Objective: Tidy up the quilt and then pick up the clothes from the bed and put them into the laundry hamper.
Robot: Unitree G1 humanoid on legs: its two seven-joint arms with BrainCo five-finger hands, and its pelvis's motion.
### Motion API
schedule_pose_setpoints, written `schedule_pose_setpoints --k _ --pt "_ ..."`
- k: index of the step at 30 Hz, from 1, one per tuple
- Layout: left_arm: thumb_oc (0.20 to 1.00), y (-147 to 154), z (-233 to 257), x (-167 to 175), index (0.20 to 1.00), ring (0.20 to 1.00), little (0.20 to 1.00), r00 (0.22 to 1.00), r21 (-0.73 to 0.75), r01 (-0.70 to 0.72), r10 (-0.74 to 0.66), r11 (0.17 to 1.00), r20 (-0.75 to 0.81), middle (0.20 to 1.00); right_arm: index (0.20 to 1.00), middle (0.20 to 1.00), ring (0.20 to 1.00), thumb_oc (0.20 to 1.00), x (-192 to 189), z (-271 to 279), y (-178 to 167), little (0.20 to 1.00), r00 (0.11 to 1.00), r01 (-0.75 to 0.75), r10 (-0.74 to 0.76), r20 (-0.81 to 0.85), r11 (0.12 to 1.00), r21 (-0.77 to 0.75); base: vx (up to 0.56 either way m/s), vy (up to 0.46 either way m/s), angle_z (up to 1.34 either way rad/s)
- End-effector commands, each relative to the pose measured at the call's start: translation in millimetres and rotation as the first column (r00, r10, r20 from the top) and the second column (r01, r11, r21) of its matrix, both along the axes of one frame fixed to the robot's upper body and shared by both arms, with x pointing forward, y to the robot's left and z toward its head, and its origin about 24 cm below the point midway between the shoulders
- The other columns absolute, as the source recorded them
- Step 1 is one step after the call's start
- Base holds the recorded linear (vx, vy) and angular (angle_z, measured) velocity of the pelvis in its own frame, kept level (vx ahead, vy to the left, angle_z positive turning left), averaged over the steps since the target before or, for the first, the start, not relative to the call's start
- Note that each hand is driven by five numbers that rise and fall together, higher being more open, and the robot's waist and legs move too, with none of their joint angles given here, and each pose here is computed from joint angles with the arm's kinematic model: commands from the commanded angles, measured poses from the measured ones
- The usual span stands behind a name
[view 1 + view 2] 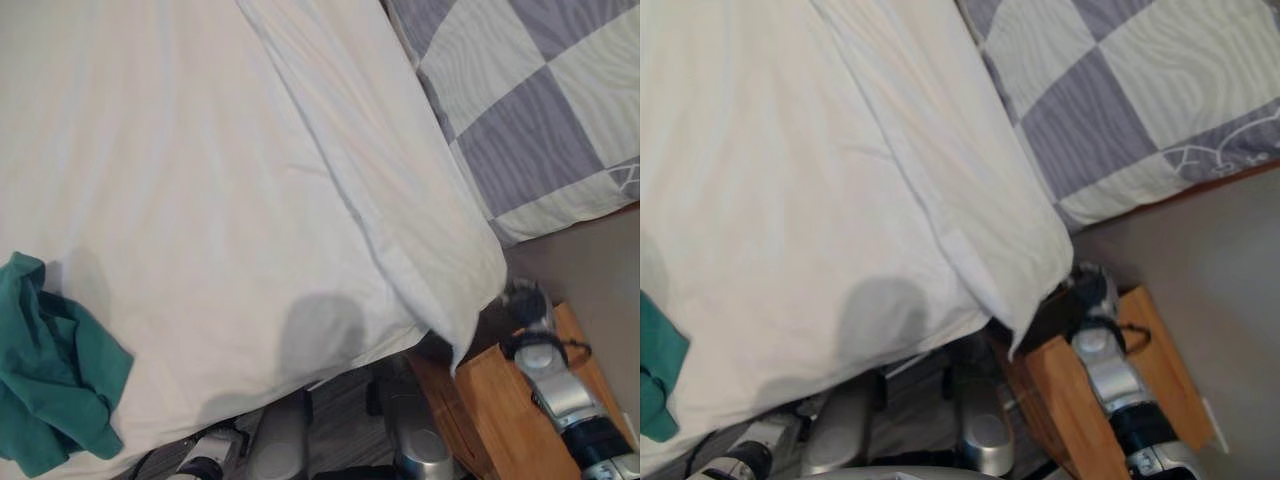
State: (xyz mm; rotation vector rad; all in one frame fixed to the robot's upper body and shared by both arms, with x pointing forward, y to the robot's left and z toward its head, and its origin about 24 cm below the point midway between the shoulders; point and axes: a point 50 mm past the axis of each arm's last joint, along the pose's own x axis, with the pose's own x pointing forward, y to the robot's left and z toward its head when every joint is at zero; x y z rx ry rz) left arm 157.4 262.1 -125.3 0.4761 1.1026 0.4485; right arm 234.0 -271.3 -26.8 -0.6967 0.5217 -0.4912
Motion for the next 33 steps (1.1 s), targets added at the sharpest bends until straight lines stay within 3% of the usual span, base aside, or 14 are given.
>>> schedule_pose_setpoints --k 1,3,4,6,8,11,15,16,22,33 --pt "1.000 16 2 -6 1.000 1.000 1.000 0.998 0.055 -0.058 0.059 0.997 -0.030 1.000 0.200 0.200 0.200 0.200 -61 -46 -21 0.200 0.972 0.095 -0.115 -0.202 0.989 -0.110 0.09 -0.118 -0.13" --pt "1.000 13 -1 -9 1.000 1.000 1.000 0.997 0.055 -0.047 0.050 0.997 -0.053 1.000 0.200 0.200 0.200 0.200 -69 -62 -16 0.200 0.959 0.092 -0.109 -0.263 0.993 -0.075 0.07 -0.105 -0.23" --pt "1.000 10 -5 -15 1.000 1.000 1.000 0.996 0.056 -0.034 0.039 0.998 -0.082 1.000 1.000 1.000 1.000 1.000 -76 -79 -8 1.000 0.924 0.081 -0.081 -0.374 0.997 -0.014 0.06 -0.104 -0.17" --pt "1.000 4 -10 -23 1.000 1.000 1.000 0.993 0.060 -0.011 0.018 0.998 -0.113 1.000 1.000 1.000 1.000 1.000 -98 -99 -5 1.000 0.849 0.128 -0.108 -0.517 0.992 0.003 0.09 -0.148 -0.08" --pt "1.000 0 -14 -30 1.000 1.000 1.000 0.992 0.070 0.007 0.002 0.997 -0.127 1.000 1.000 1.000 1.000 1.000 -109 -108 -2 1.000 0.811 0.238 -0.173 -0.558 0.970 0.045 0.11 -0.149 0.04" --pt "1.000 -5 -19 -38 1.000 1.000 1.000 0.989 0.064 0.010 0.000 0.998 -0.151 1.000 1.000 1.000 1.000 1.000 -107 -110 4 1.000 0.798 0.275 -0.196 -0.569 0.960 0.054 0.15 -0.114 0.14" --pt "1.000 -18 -26 -50 1.000 1.000 1.000 0.978 0.053 0.018 -0.006 0.998 -0.211 1.000 1.000 1.000 1.000 1.000 -94 -110 19 1.000 0.820 0.124 -0.087 -0.565 0.992 0.028 0.11 -0.073 0.16" --pt "1.000 -21 -27 -52 1.000 1.000 1.000 0.974 0.050 0.022 -0.010 0.999 -0.225 1.000 1.000 1.000 1.000 1.000 -85 -108 25 1.000 0.830 0.016 -0.007 -0.558 1.000 0.011 0.06 -0.060 0.15" --pt "1.000 -23 -31 -67 1.000 1.000 1.000 0.953 0.057 -0.006 0.023 0.998 -0.303 1.000 1.000 1.000 1.000 1.000 -82 -109 35 1.000 0.794 -0.082 0.053 -0.605 0.996 -0.020 0.11 -0.093 0.27" --pt "1.000 -21 -30 -74 1.000 1.000 1.000 0.948 0.149 0.048 0.002 0.988 -0.318 1.000 1.000 1.000 1.000 1.000 -128 -124 29 1.000 0.700 0.144 -0.074 -0.710 0.989 0.038 0.07 -0.114 0.25"
